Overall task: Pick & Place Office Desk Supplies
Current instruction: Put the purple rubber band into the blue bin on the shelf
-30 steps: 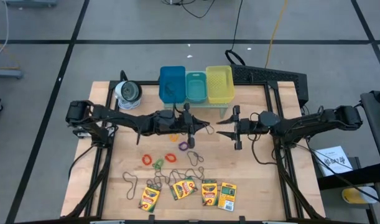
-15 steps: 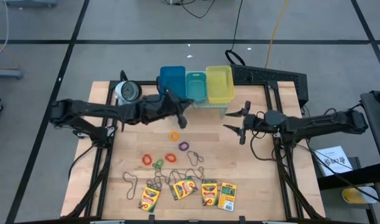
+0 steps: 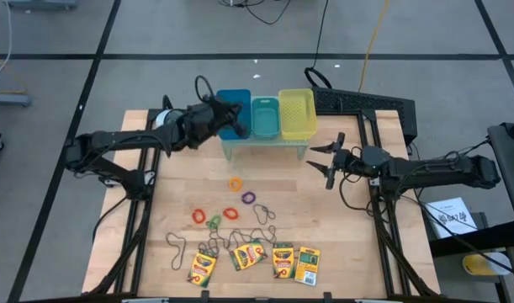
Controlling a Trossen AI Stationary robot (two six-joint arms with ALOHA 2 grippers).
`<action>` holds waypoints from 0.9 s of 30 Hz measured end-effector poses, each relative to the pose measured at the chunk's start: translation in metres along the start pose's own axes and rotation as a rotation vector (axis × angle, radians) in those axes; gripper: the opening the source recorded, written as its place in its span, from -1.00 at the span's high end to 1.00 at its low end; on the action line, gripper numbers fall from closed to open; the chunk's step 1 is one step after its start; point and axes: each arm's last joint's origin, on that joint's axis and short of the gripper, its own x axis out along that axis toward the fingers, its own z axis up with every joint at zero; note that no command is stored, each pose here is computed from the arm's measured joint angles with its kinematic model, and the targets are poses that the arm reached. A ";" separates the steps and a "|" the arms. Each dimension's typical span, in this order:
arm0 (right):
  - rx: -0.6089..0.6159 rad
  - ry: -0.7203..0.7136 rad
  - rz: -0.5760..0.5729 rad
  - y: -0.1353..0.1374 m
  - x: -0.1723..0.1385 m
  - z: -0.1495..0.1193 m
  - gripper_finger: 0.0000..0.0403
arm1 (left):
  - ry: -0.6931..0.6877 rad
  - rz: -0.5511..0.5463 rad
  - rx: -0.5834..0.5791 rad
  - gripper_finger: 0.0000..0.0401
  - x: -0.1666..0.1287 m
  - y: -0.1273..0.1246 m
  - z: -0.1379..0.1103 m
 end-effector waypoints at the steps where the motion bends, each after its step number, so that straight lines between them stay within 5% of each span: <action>1: 0.000 -0.001 0.000 0.000 0.000 0.000 0.02 | 0.006 0.017 -0.029 0.98 0.002 0.005 0.000; 11: 0.011 -0.001 0.001 0.000 0.000 0.000 0.04 | 0.070 0.115 -0.163 0.98 0.014 0.028 -0.008; 27: 0.012 -0.001 0.001 0.000 0.000 0.000 0.03 | 0.083 0.131 -0.171 0.77 0.014 0.029 -0.009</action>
